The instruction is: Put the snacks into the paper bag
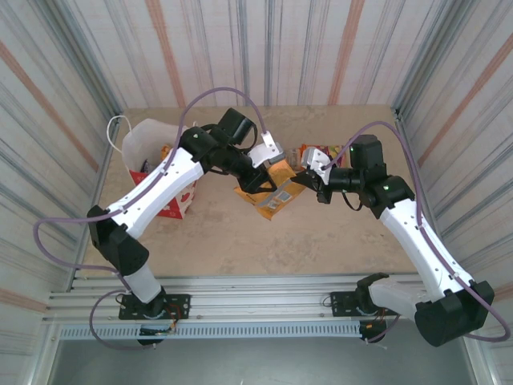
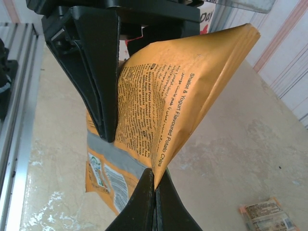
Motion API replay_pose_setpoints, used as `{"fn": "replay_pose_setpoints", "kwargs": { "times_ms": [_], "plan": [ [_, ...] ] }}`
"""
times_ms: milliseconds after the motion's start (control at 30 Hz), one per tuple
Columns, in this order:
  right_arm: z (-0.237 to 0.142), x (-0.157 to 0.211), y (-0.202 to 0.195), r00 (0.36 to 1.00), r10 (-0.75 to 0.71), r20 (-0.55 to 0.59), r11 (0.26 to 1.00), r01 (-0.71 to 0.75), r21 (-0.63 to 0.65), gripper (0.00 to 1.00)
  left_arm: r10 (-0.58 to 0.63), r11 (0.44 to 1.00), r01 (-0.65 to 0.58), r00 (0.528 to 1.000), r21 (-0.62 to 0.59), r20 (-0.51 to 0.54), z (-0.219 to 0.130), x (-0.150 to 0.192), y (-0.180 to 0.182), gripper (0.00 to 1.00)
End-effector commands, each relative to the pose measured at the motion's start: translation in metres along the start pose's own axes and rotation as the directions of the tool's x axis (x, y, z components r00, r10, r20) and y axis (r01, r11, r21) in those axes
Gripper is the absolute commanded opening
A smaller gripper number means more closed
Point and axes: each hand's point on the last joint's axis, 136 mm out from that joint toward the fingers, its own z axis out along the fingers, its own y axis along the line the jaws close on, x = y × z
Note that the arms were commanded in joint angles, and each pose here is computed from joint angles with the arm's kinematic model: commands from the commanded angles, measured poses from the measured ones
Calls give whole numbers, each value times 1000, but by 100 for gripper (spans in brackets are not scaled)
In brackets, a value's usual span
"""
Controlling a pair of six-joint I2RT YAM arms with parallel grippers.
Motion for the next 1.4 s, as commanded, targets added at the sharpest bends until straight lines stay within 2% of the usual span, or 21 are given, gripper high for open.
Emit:
{"fn": "replay_pose_setpoints", "kwargs": {
  "times_ms": [0, 167, 300, 433, 533, 633, 733, 900, 1000, 1067, 1133, 1233, 1300, 1367],
  "plan": [
    [1, -12, -3, 999, -17, 32, 1000, 17, -1, 0, 30, 997, -32, 999, 71, 35, -12, -9, -17, 40],
    [2, -12, -7, 999, -13, 30, 1000, 13, 13, 2, 43, 999, -44, 998, 29, 37, -18, -9, -13, 28],
    [1, -14, -16, 999, 13, 42, 998, -15, 69, 21, 37, 999, -37, 997, 1, 63, -28, -12, -7, 16],
    [-5, -16, -32, 996, 64, 67, 982, -75, 175, 41, 39, 997, -31, 994, -71, 106, -50, -17, 4, 13],
    [-9, -18, -41, 992, 87, 96, 969, -106, 224, 50, 36, 985, -7, 985, -170, 170, -83, -24, 23, 11],
    [-7, -17, -43, 989, 109, 100, 966, -130, 224, 49, 35, 950, 40, 972, -311, 234, -123, -30, 46, 10],
    [-2, -14, -44, 985, 144, 98, 964, -162, 210, 43, 50, 896, 103, 943, -432, 328, -169, -35, 67, 10],
    [7, -16, -38, 980, 173, 103, 969, -188, 162, 38, 111, 810, 224, 849, -542, 516, -242, -50, 92, 10],
    [13, -16, -34, 979, 177, 102, 971, -191, 146, 38, 156, 770, 275, 794, -576, 588, -276, -55, 99, 10],
    [16, -15, -31, 979, 180, 96, 972, -192, 138, 38, 168, 733, 317, 773, -602, 612, -294, -54, 106, 10],
    [19, -15, -29, 979, 182, 90, 973, -193, 129, 38, 159, 664, 381, 769, -643, 619, -312, -45, 117, 9],
    [22, -13, -27, 979, 184, 84, 974, -194, 119, 38, 127, 549, 434, 801, -714, 584, -327, -22, 129, 9],
    [25, -10, -27, 979, 192, 73, 972, -200, 120, 37, 83, 500, 450, 826, -740, 558, -330, -5, 132, 9],
    [27, -9, -27, 978, 197, 65, 972, -203, 118, 37, 17, 475, 465, 844, -747, 537, -326, 15, 133, 9]
  ]
}}
